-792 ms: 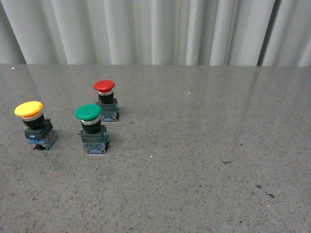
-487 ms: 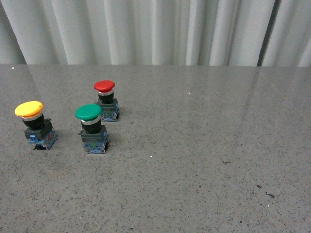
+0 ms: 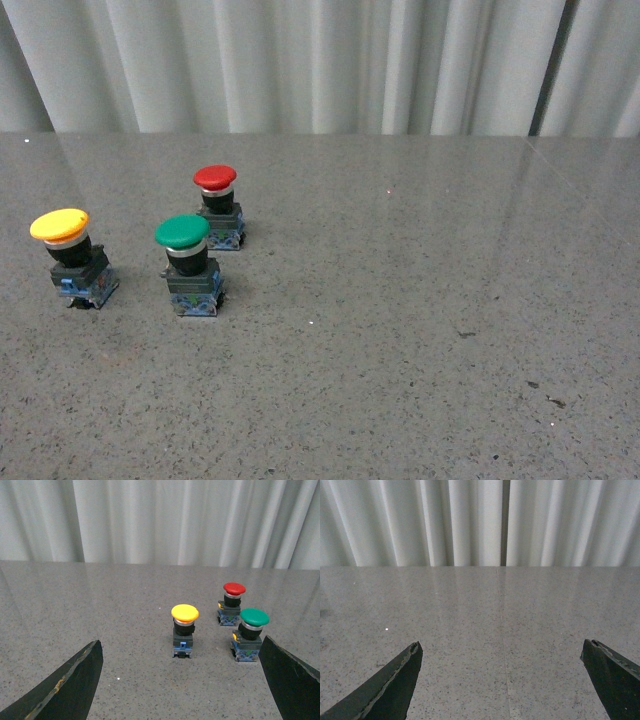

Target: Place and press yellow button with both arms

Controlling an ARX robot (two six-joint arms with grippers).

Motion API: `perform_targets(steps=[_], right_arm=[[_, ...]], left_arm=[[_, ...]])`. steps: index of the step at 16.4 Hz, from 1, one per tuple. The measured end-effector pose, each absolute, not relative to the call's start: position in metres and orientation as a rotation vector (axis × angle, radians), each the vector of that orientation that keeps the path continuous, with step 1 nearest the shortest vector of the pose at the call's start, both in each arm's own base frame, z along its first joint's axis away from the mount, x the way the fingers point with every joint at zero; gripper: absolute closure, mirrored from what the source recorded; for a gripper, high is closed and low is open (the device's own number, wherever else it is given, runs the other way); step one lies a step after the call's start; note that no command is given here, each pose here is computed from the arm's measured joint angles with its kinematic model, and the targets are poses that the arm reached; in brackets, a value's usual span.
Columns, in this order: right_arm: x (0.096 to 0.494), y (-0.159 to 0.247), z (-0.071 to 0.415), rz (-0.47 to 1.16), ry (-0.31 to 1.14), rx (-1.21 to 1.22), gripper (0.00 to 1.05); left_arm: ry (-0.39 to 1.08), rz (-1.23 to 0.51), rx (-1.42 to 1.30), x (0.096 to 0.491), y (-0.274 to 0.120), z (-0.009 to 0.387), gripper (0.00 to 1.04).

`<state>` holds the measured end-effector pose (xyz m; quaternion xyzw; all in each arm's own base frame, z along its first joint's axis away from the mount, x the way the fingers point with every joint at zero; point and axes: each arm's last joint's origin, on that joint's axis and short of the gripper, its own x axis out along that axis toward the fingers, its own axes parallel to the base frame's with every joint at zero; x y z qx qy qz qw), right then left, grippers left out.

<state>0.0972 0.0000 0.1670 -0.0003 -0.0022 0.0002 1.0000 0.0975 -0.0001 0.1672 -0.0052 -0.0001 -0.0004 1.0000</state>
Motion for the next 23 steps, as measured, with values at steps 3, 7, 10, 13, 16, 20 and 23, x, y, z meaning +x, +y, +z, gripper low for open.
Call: perform_targets(steps=[3, 7, 10, 13, 16, 20, 23], right_arm=[[0.097, 0.000, 0.167, 0.000, -0.004, -0.001, 0.07], [0.097, 0.000, 0.167, 0.001, -0.004, -0.001, 0.07], [0.097, 0.000, 0.167, 0.000, -0.004, 0.000, 0.07], [0.097, 0.000, 0.167, 0.000, -0.004, 0.000, 0.07], [0.097, 0.000, 0.167, 0.000, -0.004, 0.000, 0.07], [0.097, 0.000, 0.167, 0.000, -0.004, 0.000, 0.07], [0.097, 0.000, 0.167, 0.000, -0.004, 0.000, 0.07]], left_arm=[[0.000, -0.001, -0.010, 0.097, 0.000, 0.167, 0.07], [0.118, 0.316, 0.019, 0.130, 0.008, 0.194, 0.07], [0.057, 0.170, 0.086, 0.183, 0.010, 0.240, 0.07], [0.278, 0.006, 0.106, 0.243, 0.003, 0.234, 0.07], [0.415, -0.054, 0.046, 0.278, -0.003, 0.223, 0.07], [0.524, -0.084, -0.002, 0.289, -0.005, 0.197, 0.07], [0.538, -0.087, -0.014, 0.295, -0.006, 0.192, 0.07]])
